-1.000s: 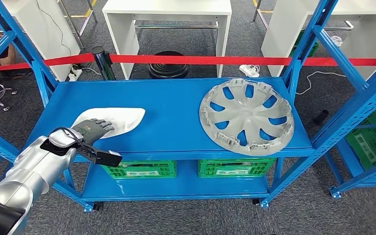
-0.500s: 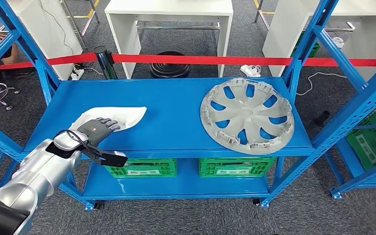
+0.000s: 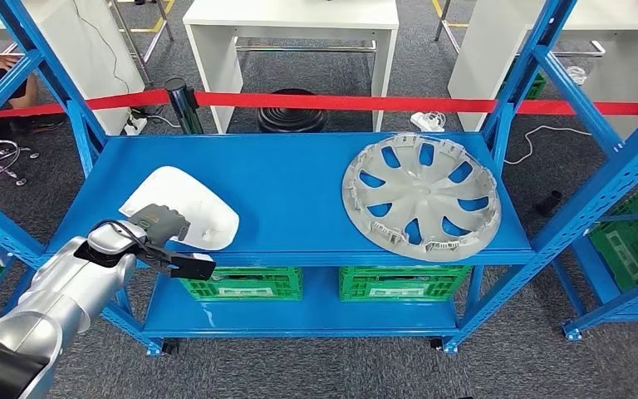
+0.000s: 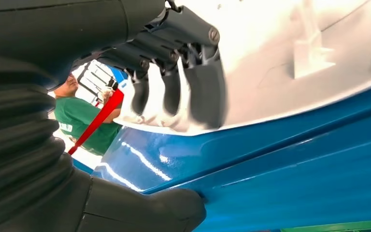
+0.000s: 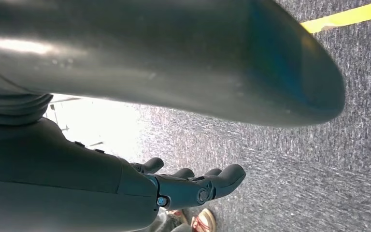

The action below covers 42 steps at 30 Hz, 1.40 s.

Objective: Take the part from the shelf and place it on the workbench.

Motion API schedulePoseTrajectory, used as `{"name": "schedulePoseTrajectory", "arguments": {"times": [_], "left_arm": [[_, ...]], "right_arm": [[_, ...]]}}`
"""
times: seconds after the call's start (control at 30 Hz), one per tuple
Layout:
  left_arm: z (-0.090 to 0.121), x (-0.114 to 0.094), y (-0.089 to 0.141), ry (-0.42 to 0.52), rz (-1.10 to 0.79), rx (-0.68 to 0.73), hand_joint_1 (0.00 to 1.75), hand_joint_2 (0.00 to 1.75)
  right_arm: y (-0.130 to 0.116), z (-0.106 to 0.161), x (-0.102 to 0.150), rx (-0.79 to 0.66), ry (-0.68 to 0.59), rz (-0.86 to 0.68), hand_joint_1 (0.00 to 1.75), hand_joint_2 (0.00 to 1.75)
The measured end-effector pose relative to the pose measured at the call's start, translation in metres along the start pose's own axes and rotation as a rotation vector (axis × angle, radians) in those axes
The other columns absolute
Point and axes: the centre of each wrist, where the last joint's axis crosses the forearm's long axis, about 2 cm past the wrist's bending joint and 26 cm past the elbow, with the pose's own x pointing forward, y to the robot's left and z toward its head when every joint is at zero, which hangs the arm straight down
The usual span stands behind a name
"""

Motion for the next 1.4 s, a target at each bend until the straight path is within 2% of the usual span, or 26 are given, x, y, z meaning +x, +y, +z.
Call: {"name": "schedulePoseTrajectory", "arguments": {"times": [0.27,0.33,0.37,0.4,0.5,0.57,0.7,0.73,1.03,1.17,1.4], "left_arm": [[0.001,-0.003,0.0,0.007,0.011,0.003,1.74,1.75],[0.001,-0.003,-0.001,0.009,0.013,0.002,1.43,1.75],[0.001,-0.003,-0.001,0.009,0.013,0.002,1.14,1.75],[0.001,-0.003,-0.001,0.009,0.013,0.002,1.15,1.75],[0.001,-0.003,-0.001,0.008,0.014,0.001,1.53,1.75],[0.001,-0.004,-0.001,0.007,0.014,0.001,1.17,1.75],[0.002,-0.005,-0.001,0.008,0.014,0.005,0.11,1.75],[0.002,-0.005,0.0,0.01,0.013,0.011,0.0,1.75],[0.002,-0.016,0.02,0.025,0.017,0.12,0.0,1.75],[0.002,-0.016,0.022,0.026,0.024,0.133,0.0,1.75],[0.0,-0.012,0.031,0.018,0.057,0.241,0.0,1.75]], "right_arm": [[0.0,0.0,0.0,0.001,0.001,0.002,0.0,0.0],[0.0,0.0,0.0,0.0,0.001,0.002,0.0,0.0],[0.0,0.0,0.0,0.0,0.001,0.002,0.0,0.0],[0.0,0.0,0.0,0.0,0.0,0.002,0.0,0.0],[0.0,0.0,0.001,0.001,-0.001,0.002,0.0,0.0],[0.0,0.0,0.001,0.002,-0.001,0.003,0.0,0.0],[0.0,0.0,0.001,0.002,-0.002,0.002,0.0,0.0],[0.0,0.0,0.001,0.002,-0.001,0.002,0.0,0.0],[0.0,0.0,0.0,0.002,-0.001,0.0,0.0,0.0],[0.0,0.0,0.0,0.002,-0.001,0.0,0.0,0.0],[0.0,0.0,0.001,-0.002,-0.001,-0.004,0.0,0.0]]}}
